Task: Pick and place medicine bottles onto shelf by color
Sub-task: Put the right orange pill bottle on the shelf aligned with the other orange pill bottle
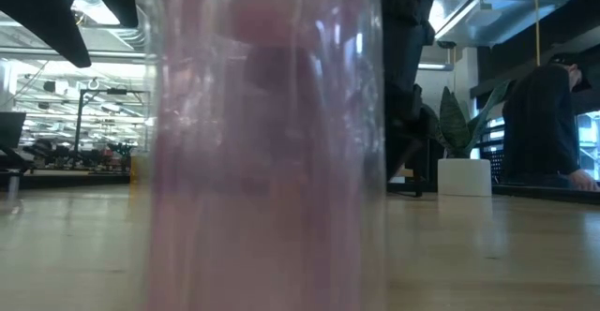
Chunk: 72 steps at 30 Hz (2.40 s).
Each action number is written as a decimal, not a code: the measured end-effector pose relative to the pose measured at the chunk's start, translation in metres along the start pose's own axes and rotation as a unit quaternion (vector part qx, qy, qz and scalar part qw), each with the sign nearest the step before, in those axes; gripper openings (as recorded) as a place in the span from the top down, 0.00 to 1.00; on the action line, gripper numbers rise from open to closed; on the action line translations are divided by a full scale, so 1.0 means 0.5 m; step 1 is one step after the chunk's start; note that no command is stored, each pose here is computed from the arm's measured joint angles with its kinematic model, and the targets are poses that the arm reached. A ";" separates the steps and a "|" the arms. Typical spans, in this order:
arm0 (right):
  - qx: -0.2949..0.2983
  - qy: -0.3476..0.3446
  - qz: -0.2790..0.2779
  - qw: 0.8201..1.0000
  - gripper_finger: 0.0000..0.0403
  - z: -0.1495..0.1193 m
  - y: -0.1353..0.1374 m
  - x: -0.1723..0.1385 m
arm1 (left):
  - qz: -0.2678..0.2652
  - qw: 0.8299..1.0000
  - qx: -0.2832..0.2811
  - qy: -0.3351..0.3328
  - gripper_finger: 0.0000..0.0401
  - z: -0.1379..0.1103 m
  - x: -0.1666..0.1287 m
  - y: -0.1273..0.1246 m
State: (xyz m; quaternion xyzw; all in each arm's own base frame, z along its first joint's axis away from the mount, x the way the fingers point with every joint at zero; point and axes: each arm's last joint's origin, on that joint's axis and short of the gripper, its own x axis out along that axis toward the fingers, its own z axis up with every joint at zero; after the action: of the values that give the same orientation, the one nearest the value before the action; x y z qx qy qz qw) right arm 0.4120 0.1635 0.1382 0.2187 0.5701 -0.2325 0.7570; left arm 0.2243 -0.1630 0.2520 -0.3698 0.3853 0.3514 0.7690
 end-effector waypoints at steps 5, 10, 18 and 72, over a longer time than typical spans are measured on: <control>-0.024 -0.017 -0.006 1.000 0.56 0.002 0.002 0.000 | 0.001 1.000 0.023 0.010 0.13 -0.001 0.000 0.000; -0.053 -0.070 -0.016 0.996 0.55 0.022 0.014 -0.018 | 0.000 1.000 0.025 0.000 0.13 0.000 0.000 0.000; -0.129 -0.164 -0.025 0.978 0.56 0.063 0.045 -0.083 | -0.029 0.994 0.105 -0.009 0.13 0.005 -0.007 -0.008; -0.252 -0.366 0.033 0.895 0.54 0.142 0.119 -0.212 | -0.168 0.899 0.399 -0.072 0.13 0.089 -0.132 0.026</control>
State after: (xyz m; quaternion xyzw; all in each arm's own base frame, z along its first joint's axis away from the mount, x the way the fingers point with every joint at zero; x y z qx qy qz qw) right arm 0.4762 0.1794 0.2624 -0.0613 0.2841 -0.1192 0.9494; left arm 0.1981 -0.1365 0.3235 -0.0653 0.3686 0.0596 0.9254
